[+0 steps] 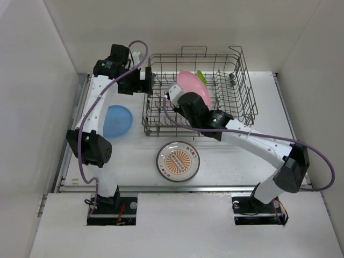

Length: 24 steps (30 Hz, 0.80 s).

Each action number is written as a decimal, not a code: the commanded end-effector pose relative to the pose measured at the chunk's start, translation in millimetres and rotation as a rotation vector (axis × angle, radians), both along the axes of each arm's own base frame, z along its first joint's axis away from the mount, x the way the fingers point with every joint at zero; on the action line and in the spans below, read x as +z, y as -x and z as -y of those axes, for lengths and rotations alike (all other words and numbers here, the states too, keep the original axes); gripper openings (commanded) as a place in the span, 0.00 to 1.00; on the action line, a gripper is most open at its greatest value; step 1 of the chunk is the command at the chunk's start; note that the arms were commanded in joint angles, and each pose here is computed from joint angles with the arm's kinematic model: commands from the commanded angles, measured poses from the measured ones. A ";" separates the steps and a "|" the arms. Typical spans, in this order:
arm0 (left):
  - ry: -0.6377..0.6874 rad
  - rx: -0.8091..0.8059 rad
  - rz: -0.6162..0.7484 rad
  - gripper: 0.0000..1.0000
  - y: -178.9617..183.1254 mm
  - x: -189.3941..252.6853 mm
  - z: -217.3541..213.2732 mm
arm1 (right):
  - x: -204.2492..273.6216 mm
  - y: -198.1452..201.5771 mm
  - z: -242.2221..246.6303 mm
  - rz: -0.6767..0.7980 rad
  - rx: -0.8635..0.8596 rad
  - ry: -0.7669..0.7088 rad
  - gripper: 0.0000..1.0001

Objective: Unload the plates from the dish rack

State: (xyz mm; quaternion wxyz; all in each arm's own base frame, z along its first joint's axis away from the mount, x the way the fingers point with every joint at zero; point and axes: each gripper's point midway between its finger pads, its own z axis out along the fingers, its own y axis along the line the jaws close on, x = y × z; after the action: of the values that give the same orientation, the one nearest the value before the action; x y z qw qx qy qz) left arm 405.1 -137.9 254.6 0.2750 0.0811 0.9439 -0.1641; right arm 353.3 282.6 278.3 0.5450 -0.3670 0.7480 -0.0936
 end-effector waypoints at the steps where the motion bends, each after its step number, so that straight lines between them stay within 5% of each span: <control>1: 0.075 0.080 0.067 0.99 6.3 39.0 -18.4 | 41.1 13.3 17.1 0.150 -0.078 0.036 0.00; 7: 0.254 -0.079 0.022 0.99 24.6 46.9 13.0 | -31.3 31.0 -4.2 0.209 -0.093 0.449 0.00; 15: 0.319 -0.215 -0.031 0.99 45.1 35.9 34.9 | -43.5 41.9 -40.4 0.238 -0.043 0.488 0.00; 24: 0.189 -0.192 -0.096 0.99 39.3 -3.5 35.9 | -57.6 65.1 -71.4 0.266 0.010 0.524 0.00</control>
State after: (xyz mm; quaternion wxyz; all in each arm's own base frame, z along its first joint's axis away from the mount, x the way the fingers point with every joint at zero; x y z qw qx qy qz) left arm 363.1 -176.1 255.6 0.2175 0.1311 0.9211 -0.2951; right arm 294.1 335.6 198.2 0.4891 -0.5103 0.6218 -0.3372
